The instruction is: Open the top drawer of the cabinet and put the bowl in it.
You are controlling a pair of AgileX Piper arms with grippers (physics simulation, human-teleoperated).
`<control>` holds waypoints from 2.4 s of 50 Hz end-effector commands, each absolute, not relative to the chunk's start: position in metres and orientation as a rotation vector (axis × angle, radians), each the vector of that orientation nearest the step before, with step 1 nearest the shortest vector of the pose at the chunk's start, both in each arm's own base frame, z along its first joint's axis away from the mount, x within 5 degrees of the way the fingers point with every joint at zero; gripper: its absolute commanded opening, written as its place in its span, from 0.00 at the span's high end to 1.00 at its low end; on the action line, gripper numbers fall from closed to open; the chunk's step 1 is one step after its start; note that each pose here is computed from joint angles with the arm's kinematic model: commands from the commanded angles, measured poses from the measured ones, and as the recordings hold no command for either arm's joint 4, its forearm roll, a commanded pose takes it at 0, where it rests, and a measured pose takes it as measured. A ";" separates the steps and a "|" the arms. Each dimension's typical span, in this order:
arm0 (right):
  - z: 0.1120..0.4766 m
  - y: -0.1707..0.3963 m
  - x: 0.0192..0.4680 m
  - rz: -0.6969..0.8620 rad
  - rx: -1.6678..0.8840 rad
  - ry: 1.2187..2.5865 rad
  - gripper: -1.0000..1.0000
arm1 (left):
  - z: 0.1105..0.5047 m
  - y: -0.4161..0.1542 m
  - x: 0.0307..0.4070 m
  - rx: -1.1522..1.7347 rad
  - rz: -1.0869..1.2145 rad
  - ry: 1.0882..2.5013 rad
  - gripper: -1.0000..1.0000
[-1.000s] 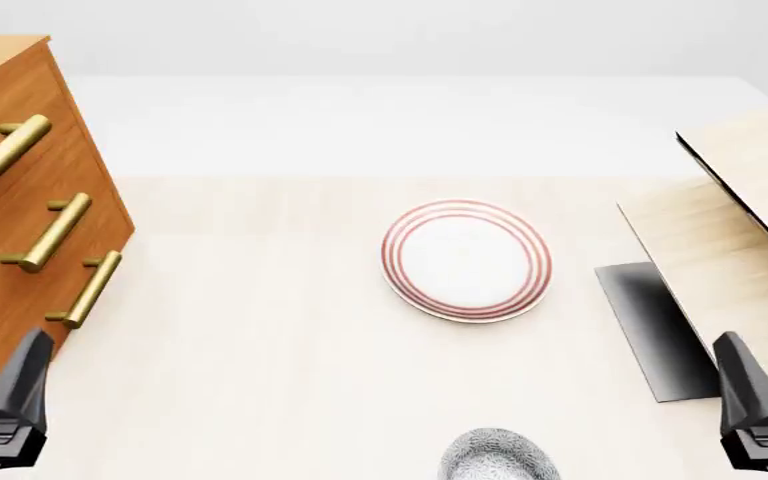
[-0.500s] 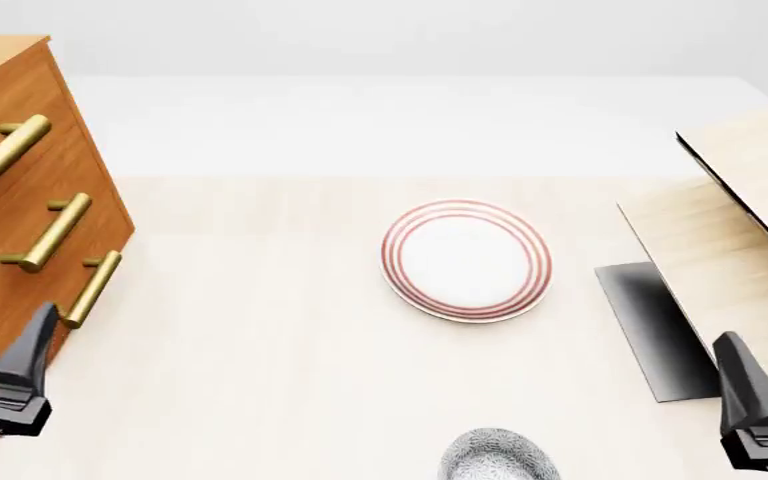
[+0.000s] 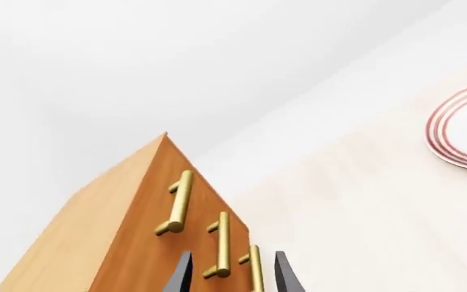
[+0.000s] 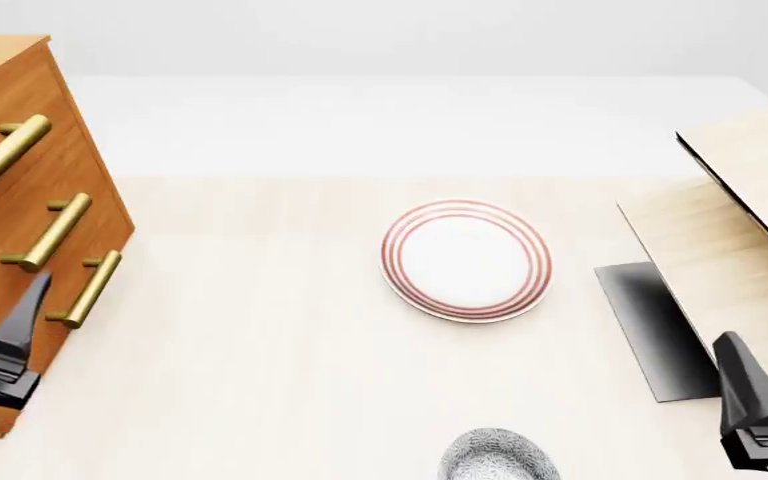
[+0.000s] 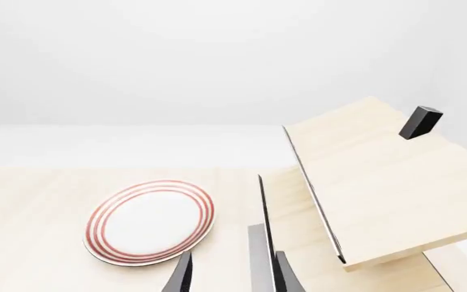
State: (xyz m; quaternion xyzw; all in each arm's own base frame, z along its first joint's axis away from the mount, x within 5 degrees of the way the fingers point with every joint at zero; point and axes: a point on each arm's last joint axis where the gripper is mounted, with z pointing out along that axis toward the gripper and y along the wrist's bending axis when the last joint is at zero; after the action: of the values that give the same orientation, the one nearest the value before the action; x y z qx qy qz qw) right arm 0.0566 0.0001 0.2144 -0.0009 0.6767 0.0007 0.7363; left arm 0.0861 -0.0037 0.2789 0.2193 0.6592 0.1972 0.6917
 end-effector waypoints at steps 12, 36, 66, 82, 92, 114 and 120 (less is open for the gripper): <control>0.214 0.000 0.057 0.001 -0.001 1.486 0.00 | 0.297 -0.005 0.108 0.659 0.619 1.416 0.00; 0.214 0.000 0.057 0.001 -0.002 1.485 0.00 | 0.296 0.003 0.133 0.773 0.814 1.418 0.00; 0.214 0.000 0.057 0.001 -0.001 1.486 0.00 | 0.296 0.010 0.155 0.946 1.038 1.365 0.00; 0.214 0.000 0.057 0.001 -0.001 1.486 0.00 | 0.292 0.019 0.166 0.971 1.120 1.386 0.00; 0.214 0.000 0.057 0.001 -0.001 1.486 0.00 | 0.290 0.023 0.171 0.971 1.139 1.400 0.00; 0.214 0.000 0.057 0.001 -0.002 1.486 0.00 | 0.277 0.033 0.194 0.968 1.165 1.429 0.00; 0.214 0.000 0.057 0.001 -0.002 1.486 0.00 | 0.273 0.035 0.203 0.969 1.165 1.434 0.00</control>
State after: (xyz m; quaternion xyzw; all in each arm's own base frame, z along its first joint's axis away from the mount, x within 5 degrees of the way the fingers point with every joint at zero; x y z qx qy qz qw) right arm 0.0566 0.0001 0.2144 -0.0010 0.6766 0.0007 0.7363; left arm 0.1922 0.0309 0.2790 0.4025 0.5906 0.4807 0.5081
